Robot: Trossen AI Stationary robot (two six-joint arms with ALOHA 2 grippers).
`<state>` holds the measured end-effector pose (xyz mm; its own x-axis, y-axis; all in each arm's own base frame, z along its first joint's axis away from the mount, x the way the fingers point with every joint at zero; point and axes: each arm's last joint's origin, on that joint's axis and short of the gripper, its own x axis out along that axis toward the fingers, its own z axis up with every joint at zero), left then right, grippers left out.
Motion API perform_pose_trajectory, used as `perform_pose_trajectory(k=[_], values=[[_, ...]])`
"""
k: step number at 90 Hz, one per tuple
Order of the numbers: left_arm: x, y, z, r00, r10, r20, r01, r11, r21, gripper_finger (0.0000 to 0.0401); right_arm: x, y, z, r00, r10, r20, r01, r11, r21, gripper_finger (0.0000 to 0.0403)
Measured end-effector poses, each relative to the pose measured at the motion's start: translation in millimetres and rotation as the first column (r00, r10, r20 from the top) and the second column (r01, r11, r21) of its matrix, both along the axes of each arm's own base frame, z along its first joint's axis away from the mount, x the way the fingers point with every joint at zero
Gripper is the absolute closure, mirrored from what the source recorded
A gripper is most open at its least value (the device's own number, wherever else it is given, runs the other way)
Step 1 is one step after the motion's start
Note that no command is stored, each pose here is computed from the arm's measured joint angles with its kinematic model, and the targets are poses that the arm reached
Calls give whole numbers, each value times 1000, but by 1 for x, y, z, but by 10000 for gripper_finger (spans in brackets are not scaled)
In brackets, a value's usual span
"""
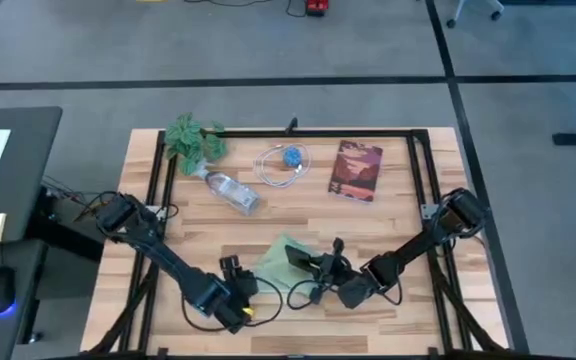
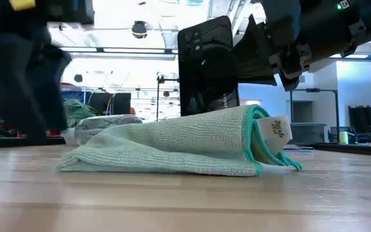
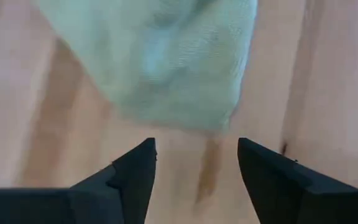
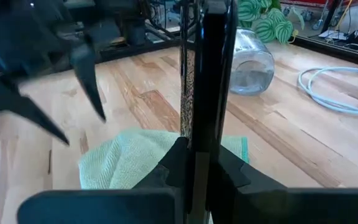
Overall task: Apply microfiber cloth
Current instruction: Wipe the back and front of the black cellphone with the green microfiber cloth
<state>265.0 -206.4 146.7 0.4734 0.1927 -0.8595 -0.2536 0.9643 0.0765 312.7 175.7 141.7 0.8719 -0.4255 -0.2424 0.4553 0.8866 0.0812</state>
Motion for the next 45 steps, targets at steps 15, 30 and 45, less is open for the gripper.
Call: perform_pose_trajectory(k=[15, 30, 45], values=[[-7, 6, -26, 995, 18, 97, -10, 997, -83, 197, 2, -1, 0, 1000, 30, -3, -30, 999, 29, 386], [-9, 15, -43, 980, -41, 196, 54, 997, -61, 198, 4, -5, 0, 1000, 20, 3, -20, 999, 41, 386], [-2, 26, -48, 961, -20, 274, 48, 994, -97, 198, 8, -10, 0, 999, 37, 1, -37, 997, 61, 386]])
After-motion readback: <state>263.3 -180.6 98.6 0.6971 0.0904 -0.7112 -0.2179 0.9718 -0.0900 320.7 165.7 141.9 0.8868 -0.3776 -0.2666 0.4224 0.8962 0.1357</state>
